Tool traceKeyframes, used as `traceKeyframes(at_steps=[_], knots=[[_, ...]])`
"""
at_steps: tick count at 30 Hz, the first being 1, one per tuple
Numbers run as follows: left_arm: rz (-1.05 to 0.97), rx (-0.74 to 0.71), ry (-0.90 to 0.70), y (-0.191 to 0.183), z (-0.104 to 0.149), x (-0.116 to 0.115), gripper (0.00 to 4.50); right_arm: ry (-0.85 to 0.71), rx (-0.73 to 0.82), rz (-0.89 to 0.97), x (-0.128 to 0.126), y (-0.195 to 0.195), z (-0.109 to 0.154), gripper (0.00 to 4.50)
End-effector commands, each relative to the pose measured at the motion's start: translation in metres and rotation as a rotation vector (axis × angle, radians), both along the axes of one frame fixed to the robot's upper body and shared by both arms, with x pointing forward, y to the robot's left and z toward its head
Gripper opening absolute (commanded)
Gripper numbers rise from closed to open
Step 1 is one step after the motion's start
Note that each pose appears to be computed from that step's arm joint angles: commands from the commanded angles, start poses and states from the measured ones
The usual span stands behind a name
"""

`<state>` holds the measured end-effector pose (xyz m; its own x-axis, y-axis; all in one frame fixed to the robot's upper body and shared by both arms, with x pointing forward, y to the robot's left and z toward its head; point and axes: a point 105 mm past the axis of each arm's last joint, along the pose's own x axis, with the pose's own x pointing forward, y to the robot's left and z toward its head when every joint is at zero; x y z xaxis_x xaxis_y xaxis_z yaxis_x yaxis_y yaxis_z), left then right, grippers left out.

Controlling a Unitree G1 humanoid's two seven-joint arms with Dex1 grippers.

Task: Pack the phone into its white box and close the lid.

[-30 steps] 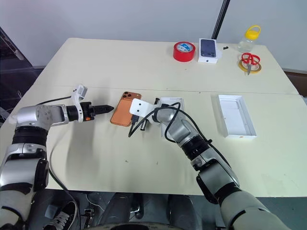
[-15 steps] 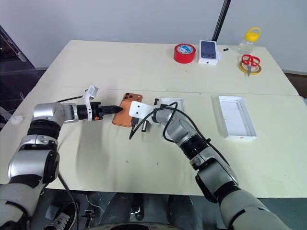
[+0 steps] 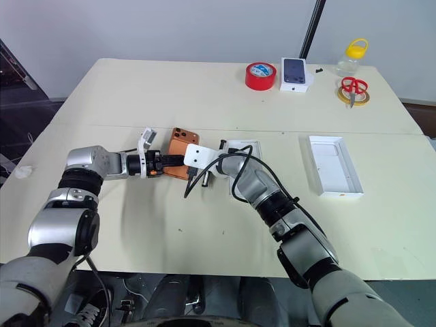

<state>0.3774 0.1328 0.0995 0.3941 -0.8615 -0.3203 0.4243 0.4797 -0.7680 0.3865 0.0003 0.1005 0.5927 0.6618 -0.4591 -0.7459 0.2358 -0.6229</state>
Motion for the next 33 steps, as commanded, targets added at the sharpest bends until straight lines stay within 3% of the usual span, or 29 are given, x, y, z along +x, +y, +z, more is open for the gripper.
traceKeyframes(at_steps=[1,8,11,14,23,29,33], knots=[[0.031,0.042,0.045,0.010,-0.013,-0.003,2.46,-0.032,0.010,0.022,0.001,0.007,0.010,0.05],[0.097,0.050,0.056,0.030,-0.014,-0.002,2.46,-0.035,0.001,0.024,0.001,0.005,0.008,0.05],[0.102,0.011,0.073,0.032,-0.012,-0.005,1.62,-0.039,-0.001,0.027,0.001,0.005,0.008,0.00],[0.096,-0.003,0.091,0.031,-0.016,-0.008,0.09,-0.040,-0.004,0.030,0.000,0.005,0.008,0.00],[0.105,-0.036,0.138,0.029,-0.022,-0.013,0.04,-0.044,0.035,0.043,-0.002,0.009,0.017,0.00],[0.137,-0.322,0.190,0.027,0.009,-0.016,0.04,0.041,0.393,0.158,-0.028,0.009,0.064,0.00],[0.112,-0.417,0.190,0.022,0.024,-0.024,0.04,0.126,0.477,0.207,-0.046,-0.013,0.072,0.00]])
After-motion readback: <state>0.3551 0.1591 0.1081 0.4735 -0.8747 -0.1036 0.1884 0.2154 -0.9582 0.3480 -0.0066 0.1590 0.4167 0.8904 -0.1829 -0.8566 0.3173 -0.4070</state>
